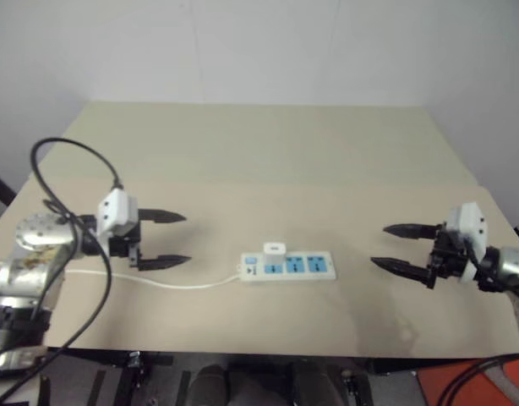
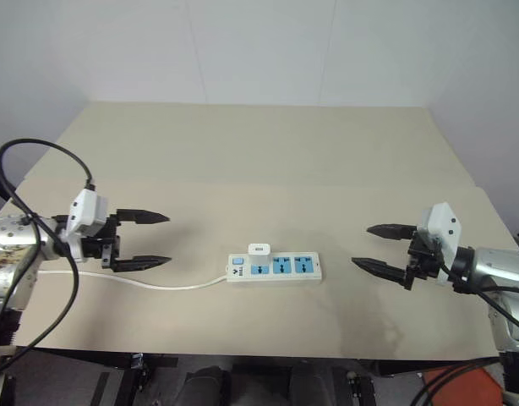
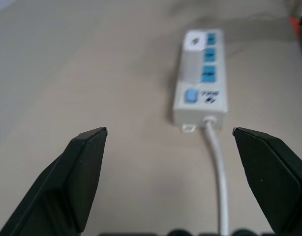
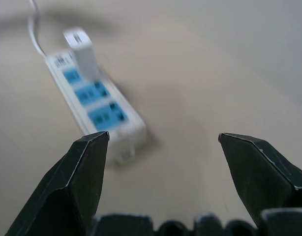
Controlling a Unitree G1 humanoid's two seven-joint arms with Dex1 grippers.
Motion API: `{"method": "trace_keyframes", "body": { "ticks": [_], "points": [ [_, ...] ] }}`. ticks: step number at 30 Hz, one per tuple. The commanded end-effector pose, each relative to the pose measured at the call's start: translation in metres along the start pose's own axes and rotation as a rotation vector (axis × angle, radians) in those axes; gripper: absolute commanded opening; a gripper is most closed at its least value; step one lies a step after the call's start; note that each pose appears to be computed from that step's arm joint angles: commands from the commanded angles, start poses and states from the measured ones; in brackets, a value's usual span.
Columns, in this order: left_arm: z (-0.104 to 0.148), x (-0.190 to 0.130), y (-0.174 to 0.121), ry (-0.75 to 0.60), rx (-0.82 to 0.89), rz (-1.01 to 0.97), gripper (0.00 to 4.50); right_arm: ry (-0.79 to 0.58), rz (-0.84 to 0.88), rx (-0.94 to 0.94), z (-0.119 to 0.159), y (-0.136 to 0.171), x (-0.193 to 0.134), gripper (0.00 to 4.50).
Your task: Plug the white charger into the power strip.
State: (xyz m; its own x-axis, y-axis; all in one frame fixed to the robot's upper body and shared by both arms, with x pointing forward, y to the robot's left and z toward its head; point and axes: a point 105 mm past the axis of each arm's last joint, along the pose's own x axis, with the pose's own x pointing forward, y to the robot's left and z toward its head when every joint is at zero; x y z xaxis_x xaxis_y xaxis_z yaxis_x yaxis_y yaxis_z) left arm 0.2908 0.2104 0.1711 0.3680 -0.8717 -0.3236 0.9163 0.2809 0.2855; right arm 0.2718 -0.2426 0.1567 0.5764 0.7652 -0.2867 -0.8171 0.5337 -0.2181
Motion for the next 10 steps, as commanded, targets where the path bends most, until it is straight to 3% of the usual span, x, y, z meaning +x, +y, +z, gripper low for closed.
{"method": "trace_keyframes", "body": {
  "ticks": [1, 10],
  "points": [
    [0.003, -0.004, 0.0, 0.003, 0.02, 0.039, 4.47, 0.015, -0.065, -0.073, 0.012, -0.006, -0.011, 4.25],
    [0.003, 0.006, -0.008, -0.014, -0.01, 0.045, 4.47, 0.014, -0.13, -0.095, 0.016, -0.01, -0.012, 4.25]
  ]
}}
